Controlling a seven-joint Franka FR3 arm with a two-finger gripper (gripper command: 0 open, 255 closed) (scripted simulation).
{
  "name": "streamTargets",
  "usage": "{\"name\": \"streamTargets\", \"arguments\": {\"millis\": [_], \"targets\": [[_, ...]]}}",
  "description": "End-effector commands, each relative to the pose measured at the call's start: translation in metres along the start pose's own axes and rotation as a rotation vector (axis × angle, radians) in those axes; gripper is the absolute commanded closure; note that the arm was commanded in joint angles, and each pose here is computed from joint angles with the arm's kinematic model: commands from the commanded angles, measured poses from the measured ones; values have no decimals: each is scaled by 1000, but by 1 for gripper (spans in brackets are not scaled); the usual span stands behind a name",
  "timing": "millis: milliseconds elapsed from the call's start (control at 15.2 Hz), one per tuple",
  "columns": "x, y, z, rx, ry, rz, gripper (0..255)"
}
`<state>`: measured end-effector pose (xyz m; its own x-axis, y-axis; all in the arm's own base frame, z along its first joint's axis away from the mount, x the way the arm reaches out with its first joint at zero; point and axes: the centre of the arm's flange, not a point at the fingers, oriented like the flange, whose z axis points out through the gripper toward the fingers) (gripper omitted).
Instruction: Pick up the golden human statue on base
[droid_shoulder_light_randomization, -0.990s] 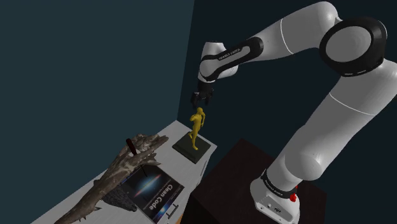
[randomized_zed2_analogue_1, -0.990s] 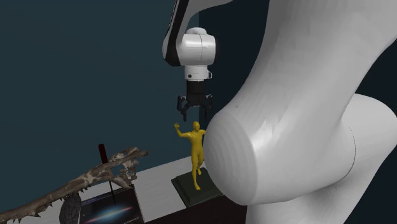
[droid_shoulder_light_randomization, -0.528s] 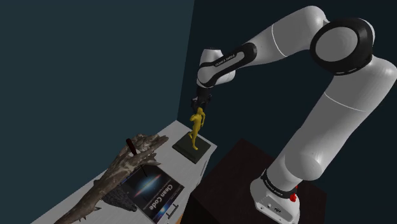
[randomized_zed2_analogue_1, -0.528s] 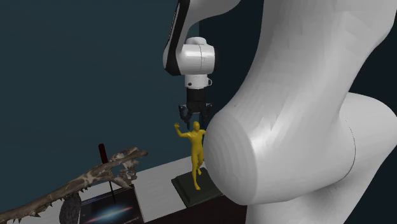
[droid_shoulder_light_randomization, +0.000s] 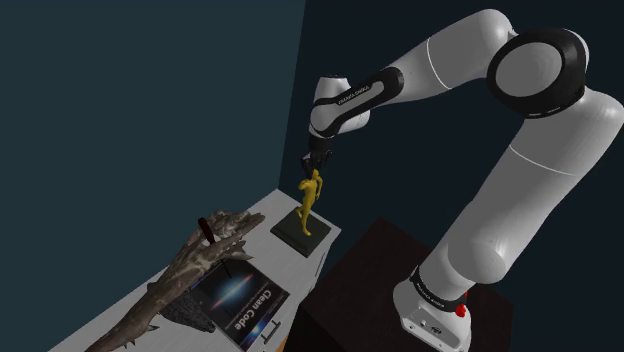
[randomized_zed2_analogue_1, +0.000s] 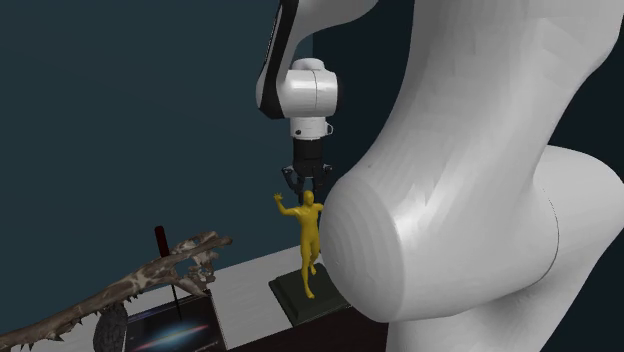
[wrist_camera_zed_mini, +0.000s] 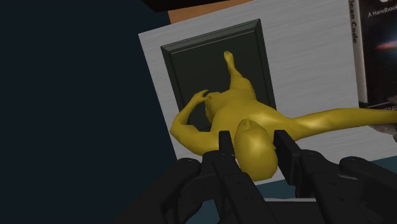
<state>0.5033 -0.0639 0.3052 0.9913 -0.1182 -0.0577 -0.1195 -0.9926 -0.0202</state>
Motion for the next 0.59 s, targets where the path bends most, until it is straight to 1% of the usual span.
{"name": "streamTargets", "arguments": {"millis": [0,528], "targets": [[0,0,0,0,-1,0,255],[-3,-1,-42,0,-1,0,255]]}}
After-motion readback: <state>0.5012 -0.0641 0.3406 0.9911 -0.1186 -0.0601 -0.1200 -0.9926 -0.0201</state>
